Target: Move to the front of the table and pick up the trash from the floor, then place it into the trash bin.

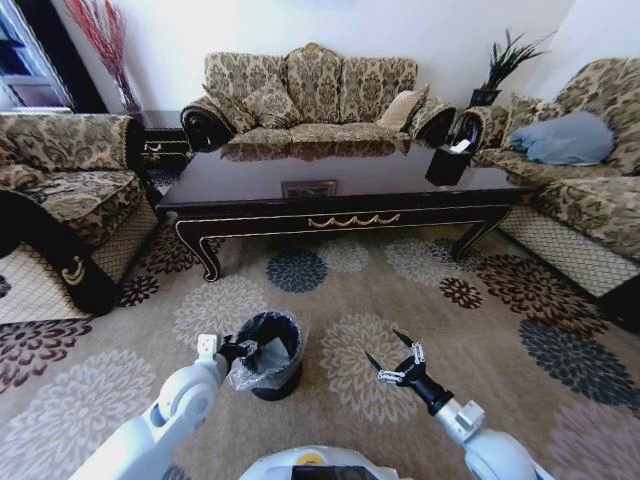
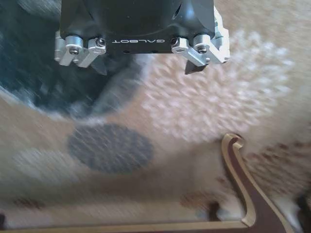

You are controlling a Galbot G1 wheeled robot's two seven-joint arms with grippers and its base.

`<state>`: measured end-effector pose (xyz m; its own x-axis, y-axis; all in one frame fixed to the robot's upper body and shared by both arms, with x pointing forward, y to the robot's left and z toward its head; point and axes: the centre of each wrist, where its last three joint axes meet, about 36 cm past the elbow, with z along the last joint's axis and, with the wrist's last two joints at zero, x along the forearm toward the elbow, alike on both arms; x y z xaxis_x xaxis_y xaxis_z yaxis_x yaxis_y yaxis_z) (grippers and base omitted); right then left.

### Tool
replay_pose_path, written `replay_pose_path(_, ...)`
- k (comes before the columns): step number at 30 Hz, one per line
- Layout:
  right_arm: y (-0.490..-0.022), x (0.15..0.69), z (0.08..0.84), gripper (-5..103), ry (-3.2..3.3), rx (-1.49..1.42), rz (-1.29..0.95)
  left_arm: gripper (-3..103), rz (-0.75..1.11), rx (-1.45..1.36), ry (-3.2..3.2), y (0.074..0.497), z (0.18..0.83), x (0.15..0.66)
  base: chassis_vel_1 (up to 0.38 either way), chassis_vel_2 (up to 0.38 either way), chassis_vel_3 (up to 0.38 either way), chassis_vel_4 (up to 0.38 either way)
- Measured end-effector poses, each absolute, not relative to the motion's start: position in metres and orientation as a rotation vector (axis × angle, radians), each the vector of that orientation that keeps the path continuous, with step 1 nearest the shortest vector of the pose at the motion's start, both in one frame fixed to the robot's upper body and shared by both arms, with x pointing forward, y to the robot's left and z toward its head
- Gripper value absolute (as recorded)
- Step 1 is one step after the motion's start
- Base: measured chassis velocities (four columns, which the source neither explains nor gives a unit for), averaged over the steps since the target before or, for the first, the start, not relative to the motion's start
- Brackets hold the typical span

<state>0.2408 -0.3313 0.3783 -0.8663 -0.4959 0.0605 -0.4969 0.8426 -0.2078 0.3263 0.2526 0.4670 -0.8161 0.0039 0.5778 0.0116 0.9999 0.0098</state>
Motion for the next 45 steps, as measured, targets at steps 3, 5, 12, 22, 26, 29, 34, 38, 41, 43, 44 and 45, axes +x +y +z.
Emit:
replay_pose_path(3,-0.330,0.239,0.379,100,-3.029,0.784,0.340,98,-0.007,0.007,-2.576,0.257,0.479,0.316,0.000,0.000,0.000,0.000)
replay_pose_path(5,-0.330,0.241,0.380,100,-3.059,0.720,0.356,100,-0.011,-0.012,-2.643,0.260,0.489,0.303,0.000,0.000,0.000,0.000)
replay_pose_path(12,-0.325,0.240,0.366,100,-3.137,0.427,0.254,100,-0.054,0.054,-2.897,0.278,0.495,0.271,0.000,0.000,0.000,0.000)
replay_pose_path(22,-0.316,0.189,0.356,100,-3.274,0.133,0.237,100,-0.118,0.121,-3.064,0.315,0.471,0.226,0.000,0.000,0.000,0.000)
replay_pose_path(26,-0.318,0.191,0.360,100,-3.301,0.089,0.237,100,-0.102,0.118,-3.107,0.316,0.460,0.206,0.000,0.000,0.000,0.000)
replay_pose_path(29,-0.318,0.193,0.361,100,-3.308,0.089,0.235,100,-0.099,0.098,-3.119,0.315,0.450,0.190,0.000,0.000,0.000,0.000)
replay_pose_path(34,-0.317,0.203,0.354,100,-3.299,0.125,0.230,100,-0.065,0.085,-3.106,0.312,0.433,0.175,0.000,0.000,0.000,0.000)
replay_pose_path(38,-0.317,0.205,0.352,100,-3.294,0.133,0.228,100,-0.052,0.085,-3.103,0.310,0.430,0.172,0.000,0.000,0.000,0.000)
replay_pose_path(41,-0.317,0.208,0.349,100,-3.286,0.139,0.227,100,-0.039,0.083,-3.099,0.307,0.425,0.168,0.000,0.000,0.000,0.000)
replay_pose_path(43,-0.318,0.211,0.338,100,-3.261,0.155,0.239,100,-0.015,0.053,-3.098,0.300,0.416,0.155,0.000,0.000,0.000,0.000)
replay_pose_path(44,-0.318,0.212,0.336,100,-3.256,0.162,0.242,100,-0.015,0.046,-3.101,0.299,0.414,0.152,0.000,0.000,0.000,0.000)
replay_pose_path(45,-0.317,0.213,0.334,100,-3.248,0.202,0.245,100,-0.013,0.002,-3.114,0.296,0.408,0.140,0.000,0.000,0.000,0.000)
